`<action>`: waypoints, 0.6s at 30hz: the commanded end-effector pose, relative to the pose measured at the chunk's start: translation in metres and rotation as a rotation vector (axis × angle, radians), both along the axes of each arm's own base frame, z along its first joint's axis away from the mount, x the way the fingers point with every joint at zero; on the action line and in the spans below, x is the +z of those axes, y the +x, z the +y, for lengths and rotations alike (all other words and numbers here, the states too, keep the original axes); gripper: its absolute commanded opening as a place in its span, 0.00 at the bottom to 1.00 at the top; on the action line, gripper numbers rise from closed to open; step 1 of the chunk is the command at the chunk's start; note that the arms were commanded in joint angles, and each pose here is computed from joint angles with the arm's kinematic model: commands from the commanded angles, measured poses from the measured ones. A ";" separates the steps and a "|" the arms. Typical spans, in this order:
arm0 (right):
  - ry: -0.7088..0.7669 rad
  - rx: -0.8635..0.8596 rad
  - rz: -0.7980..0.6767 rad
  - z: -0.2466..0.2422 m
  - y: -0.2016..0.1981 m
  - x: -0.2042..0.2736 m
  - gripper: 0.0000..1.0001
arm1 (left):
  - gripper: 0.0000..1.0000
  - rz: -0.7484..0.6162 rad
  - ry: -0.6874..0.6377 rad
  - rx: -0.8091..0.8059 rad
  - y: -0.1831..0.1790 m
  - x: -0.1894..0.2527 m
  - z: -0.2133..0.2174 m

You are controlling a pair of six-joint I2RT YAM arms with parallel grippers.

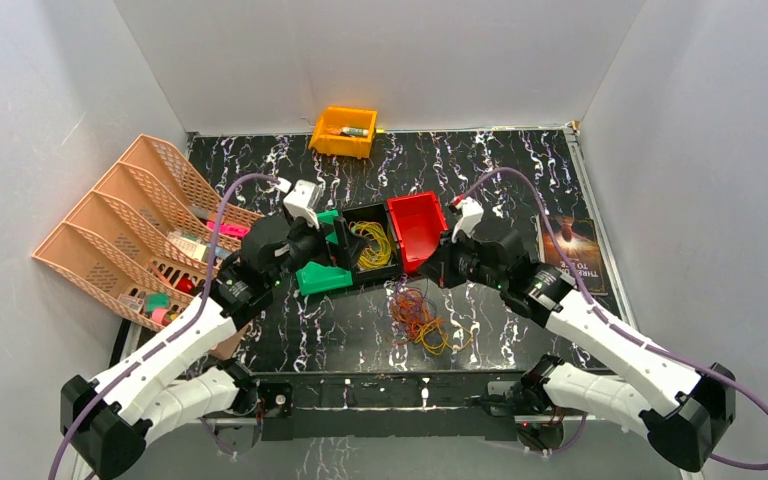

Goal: Untangle the cables

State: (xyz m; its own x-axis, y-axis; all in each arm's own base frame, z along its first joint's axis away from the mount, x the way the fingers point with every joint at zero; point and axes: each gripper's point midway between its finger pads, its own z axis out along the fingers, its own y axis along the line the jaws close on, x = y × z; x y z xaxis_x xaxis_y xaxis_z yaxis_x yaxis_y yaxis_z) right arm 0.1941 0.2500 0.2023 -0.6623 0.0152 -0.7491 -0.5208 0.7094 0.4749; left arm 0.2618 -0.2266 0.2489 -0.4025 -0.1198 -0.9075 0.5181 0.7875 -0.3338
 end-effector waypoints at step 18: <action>-0.005 0.025 -0.056 0.005 0.007 0.057 0.00 | 0.98 -0.390 -0.045 -0.349 -0.055 0.005 -0.097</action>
